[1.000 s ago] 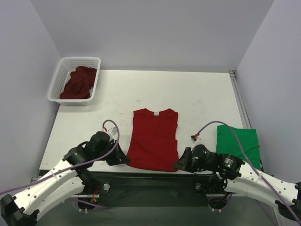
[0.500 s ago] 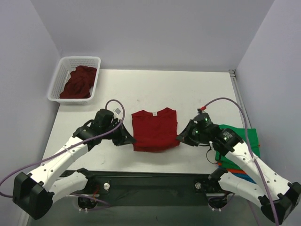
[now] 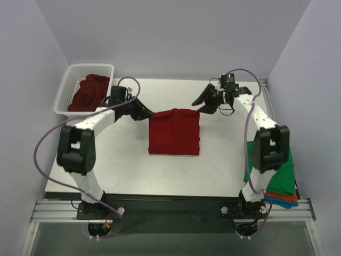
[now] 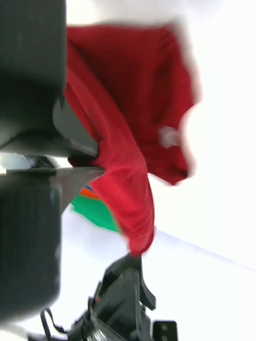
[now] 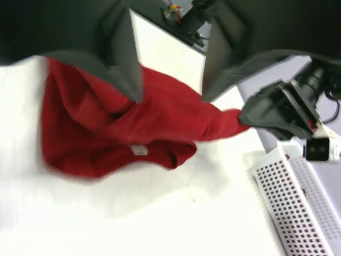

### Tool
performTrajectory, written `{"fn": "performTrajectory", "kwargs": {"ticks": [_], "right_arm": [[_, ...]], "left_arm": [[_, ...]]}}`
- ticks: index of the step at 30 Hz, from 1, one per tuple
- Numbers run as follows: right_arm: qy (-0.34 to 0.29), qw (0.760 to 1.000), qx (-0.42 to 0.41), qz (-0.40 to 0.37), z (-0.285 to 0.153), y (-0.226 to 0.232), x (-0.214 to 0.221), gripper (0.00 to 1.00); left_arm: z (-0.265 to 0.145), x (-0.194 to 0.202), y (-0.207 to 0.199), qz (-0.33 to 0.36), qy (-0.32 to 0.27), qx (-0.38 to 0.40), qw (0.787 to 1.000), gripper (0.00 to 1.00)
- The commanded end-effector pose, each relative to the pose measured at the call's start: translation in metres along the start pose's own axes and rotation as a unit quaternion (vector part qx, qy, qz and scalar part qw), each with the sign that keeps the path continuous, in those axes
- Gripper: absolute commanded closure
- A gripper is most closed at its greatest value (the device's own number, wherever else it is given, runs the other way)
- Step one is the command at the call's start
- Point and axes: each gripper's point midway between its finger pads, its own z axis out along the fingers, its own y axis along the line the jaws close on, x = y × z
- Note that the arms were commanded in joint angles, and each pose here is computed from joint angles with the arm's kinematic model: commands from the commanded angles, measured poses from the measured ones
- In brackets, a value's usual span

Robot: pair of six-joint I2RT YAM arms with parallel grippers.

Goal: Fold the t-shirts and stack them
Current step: Fold the long partially folded tshirt into a neat square

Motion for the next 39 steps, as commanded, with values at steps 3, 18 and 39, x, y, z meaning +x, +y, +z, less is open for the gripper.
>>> {"fn": "performTrajectory", "kwargs": {"ticks": [3,18,39], "right_arm": [[0.031,0.998,-0.038,-0.036,0.050,0.007,-0.047,0.36],[-0.018,0.983,0.148,-0.105,0.043,-0.090,0.014,0.33],[0.016,0.982,0.148,-0.116,0.106,-0.119,0.053,0.43]], "left_arm": [[0.033,-0.086,-0.006,0.034,-0.044,0.052,0.997,0.47],[0.009,-0.056,0.020,0.160,-0.082,-0.119,0.976,0.75],[0.063,0.022,0.086,0.176,-0.005,-0.192,0.966,0.98]]}}
